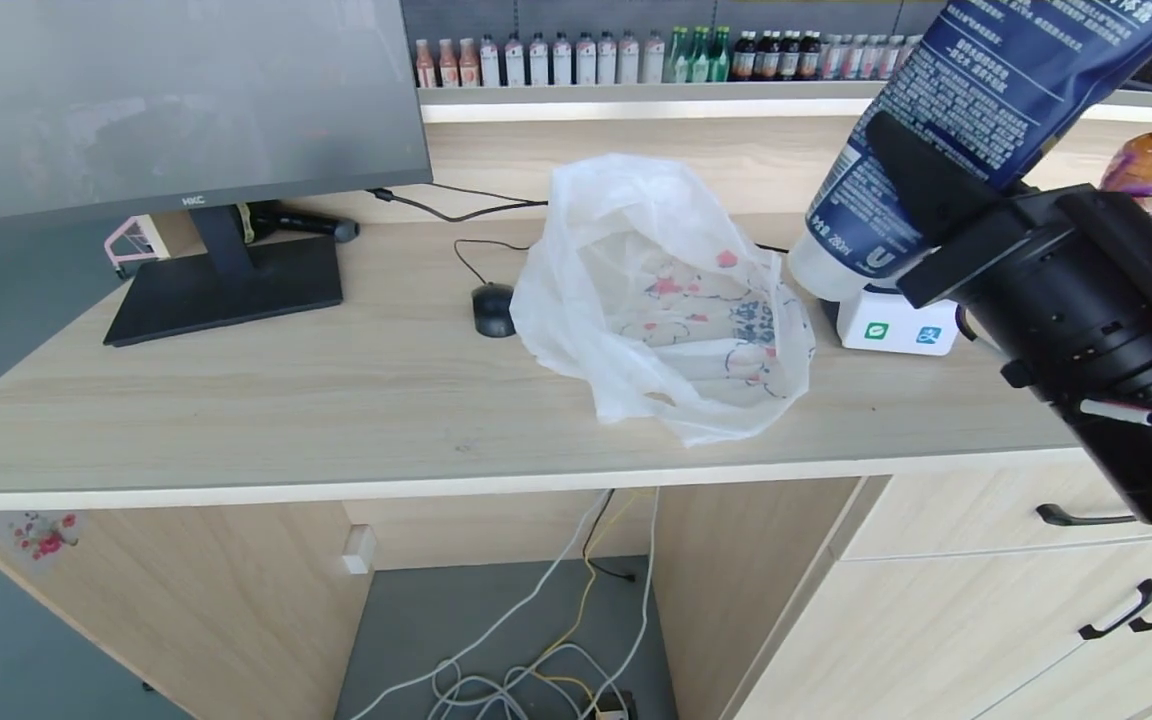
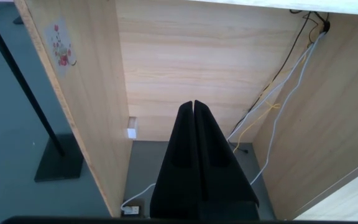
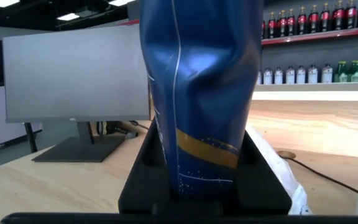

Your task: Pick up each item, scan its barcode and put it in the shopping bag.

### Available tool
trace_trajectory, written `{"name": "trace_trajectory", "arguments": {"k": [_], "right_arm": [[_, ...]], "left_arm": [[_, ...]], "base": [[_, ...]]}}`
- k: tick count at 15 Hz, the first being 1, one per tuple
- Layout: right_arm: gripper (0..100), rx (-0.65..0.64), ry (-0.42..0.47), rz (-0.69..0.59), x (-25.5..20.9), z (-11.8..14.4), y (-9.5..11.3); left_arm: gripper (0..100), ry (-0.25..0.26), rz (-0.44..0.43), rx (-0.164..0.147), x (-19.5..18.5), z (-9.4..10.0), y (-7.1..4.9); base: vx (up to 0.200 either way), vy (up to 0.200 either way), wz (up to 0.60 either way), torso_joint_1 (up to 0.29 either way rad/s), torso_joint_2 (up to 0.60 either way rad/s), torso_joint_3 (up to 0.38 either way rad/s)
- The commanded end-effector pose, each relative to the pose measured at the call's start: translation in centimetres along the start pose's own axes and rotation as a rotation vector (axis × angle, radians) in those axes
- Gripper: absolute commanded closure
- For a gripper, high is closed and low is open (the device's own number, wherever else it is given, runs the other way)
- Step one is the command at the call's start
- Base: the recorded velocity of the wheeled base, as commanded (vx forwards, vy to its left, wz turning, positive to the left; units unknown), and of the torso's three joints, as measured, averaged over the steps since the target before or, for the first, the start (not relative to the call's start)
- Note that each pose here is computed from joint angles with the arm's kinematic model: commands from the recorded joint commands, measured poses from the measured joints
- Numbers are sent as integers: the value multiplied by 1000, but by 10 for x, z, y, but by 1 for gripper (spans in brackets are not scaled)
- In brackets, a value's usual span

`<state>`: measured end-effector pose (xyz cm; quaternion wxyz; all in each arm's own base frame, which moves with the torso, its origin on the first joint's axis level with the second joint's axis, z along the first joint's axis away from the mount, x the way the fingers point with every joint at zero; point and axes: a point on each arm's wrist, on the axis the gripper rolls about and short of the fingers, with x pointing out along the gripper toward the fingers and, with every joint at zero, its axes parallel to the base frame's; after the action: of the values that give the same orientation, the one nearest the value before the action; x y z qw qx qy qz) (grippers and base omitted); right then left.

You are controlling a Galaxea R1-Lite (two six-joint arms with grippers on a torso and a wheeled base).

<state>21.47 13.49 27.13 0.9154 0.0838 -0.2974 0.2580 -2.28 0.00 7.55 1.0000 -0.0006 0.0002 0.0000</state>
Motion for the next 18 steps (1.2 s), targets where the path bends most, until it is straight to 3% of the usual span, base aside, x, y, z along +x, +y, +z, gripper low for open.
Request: {"name": "trace_trajectory", "arguments": {"k": [1, 9, 13, 18], "right_arm": [[100, 5, 22, 16, 6, -12, 3], [100, -14, 37, 24, 43, -50, 3], [100, -5, 113, 23, 59, -66, -3], [100, 2, 177, 84, 74, -67, -1]], "left_arm": [[100, 0, 0, 0, 0, 0, 0], [100, 0, 0, 0, 0, 0, 0], [100, 0, 0, 0, 0, 0, 0], [100, 0, 0, 0, 0, 0, 0]], "base": [[0, 0, 0, 0, 0, 0], [0, 0, 0, 0, 0, 0], [0, 0, 0, 0, 0, 0], [0, 0, 0, 0, 0, 0]]}}
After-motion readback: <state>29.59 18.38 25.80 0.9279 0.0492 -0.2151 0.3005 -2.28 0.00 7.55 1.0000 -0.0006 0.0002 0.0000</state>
